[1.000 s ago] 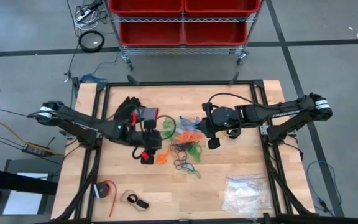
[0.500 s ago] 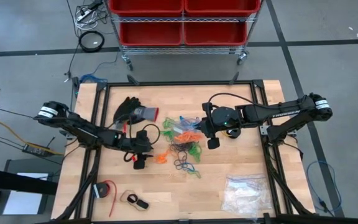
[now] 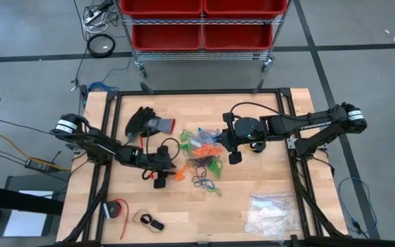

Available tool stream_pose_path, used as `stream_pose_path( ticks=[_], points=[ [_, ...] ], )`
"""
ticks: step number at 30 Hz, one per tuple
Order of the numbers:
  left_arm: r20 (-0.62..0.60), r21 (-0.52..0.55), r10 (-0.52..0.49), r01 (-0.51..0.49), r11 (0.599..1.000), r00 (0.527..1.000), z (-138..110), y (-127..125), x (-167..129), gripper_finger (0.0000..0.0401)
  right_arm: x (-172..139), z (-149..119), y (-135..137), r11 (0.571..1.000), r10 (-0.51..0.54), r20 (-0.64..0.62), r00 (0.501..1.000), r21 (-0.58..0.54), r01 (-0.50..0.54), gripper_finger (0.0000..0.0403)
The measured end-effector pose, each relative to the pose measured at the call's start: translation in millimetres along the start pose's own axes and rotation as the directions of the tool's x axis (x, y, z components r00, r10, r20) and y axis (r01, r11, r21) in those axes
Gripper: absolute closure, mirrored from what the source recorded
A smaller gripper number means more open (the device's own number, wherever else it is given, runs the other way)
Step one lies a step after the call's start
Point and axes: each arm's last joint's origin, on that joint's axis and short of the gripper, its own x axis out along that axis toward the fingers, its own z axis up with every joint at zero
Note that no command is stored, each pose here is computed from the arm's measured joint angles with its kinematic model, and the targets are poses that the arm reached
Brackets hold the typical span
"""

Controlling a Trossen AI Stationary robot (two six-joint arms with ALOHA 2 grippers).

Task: Sort rubber bands
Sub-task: Put the orange rubber band into the transparent zip bag

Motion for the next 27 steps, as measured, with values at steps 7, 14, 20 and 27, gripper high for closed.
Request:
stream_pose_path(
  ticks=[7,14,20,27],
  points=[
    [-0.014,0.061,-0.030,0.030,0.998,0.999,8,-2,4,0.0344,0,0,0,1.000,0.000,-0.001,1.000,0.000,0.000,0.0403],
    [-0.039,0.072,-0.040,0.043,0.997,0.998,10,0,0,0.0396,0,0,0,1.000,0.001,-0.002,1.000,-0.001,-0.001,0.0403],
    [0.031,0.127,0.015,-0.019,0.992,0.999,43,-1,-22,0.0399,0,0,0,1.000,0.001,-0.002,1.000,0.000,-0.001,0.0403],
    [0.256,0.199,0.060,-0.113,0.973,0.965,117,-4,-76,0.0400,0,0,0,1.000,0.002,-0.004,1.000,0.000,-0.002,0.0403]
  ],
)
